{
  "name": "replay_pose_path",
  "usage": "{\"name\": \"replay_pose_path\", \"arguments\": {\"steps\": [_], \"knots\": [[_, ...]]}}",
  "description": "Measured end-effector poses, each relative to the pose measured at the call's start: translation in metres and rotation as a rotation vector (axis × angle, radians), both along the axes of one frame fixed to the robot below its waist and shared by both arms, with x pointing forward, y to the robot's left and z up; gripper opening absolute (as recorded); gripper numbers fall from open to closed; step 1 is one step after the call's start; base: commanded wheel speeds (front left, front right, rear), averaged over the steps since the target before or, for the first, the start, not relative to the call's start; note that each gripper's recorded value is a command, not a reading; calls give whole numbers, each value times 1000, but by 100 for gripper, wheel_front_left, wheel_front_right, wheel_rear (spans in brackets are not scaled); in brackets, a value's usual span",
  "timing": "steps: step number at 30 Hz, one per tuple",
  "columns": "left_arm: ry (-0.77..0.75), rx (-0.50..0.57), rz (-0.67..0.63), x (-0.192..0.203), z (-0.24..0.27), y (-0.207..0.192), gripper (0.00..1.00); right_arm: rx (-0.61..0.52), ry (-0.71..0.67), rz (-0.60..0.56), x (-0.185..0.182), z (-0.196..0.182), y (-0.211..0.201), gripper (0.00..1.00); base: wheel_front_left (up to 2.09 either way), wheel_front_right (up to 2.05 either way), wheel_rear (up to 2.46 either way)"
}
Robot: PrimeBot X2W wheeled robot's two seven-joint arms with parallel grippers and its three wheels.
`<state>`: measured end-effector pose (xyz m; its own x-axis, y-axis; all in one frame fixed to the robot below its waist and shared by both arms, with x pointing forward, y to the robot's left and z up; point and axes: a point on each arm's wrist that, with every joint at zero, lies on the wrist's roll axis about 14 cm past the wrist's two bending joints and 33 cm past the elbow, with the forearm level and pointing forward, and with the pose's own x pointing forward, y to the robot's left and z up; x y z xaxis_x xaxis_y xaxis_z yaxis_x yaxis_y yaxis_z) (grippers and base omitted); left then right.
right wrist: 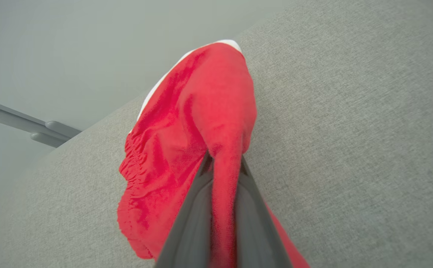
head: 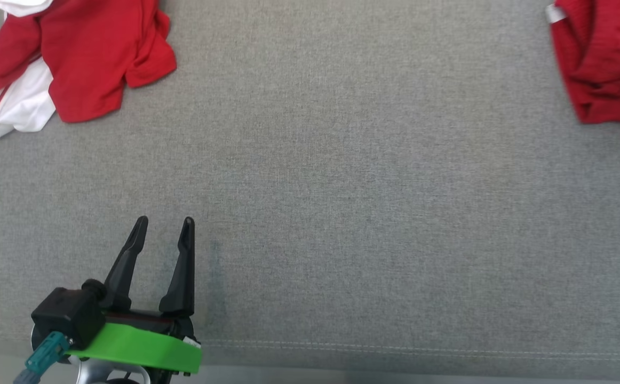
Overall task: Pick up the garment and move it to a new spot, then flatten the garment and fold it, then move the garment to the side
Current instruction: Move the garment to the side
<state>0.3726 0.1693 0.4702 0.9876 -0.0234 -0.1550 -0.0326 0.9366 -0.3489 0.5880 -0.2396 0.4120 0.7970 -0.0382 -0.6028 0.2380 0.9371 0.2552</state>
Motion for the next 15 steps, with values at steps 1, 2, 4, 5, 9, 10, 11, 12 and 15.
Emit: {"name": "replay_pose_path", "arguments": {"steps": [1, 2, 4, 5, 9, 10, 11, 12, 15], "knots": [[7, -2, 0, 1, -2, 0, 100, -19, 2, -6, 4, 0, -7, 0, 0, 0, 0], [15, -5, 1, 2, -4, 0, 100, -41, 2, -12, 8, 0, -13, 0, 0, 0, 0], [14, -1, 2, 7, -6, 2, 100, -72, 5, -19, 15, -1, -23, 0, 0, 0, 0], [13, 1, 2, 9, -6, 3, 100, -71, 1, -25, 19, -2, -25, 0, 0, 0, 0], [38, 10, 21, 11, -15, 9, 100, -81, 13, -30, 30, -13, -26, 0, 0, 0, 0], [45, 13, 28, 10, -16, 11, 100, -89, 23, -30, 30, -18, -27, 0, 0, 0, 0], [51, 17, 34, 10, -18, 13, 100, -100, 36, -32, 31, -23, -29, 0, 0, 0, 0], [56, 21, 41, 10, -19, 15, 100, -105, 49, -32, 31, -27, -30, 0, 0, 0, 0], [67, 34, 63, 10, -23, 23, 100, -95, 55, -45, 37, -32, -31, 0, 0, 0, 0]]}}
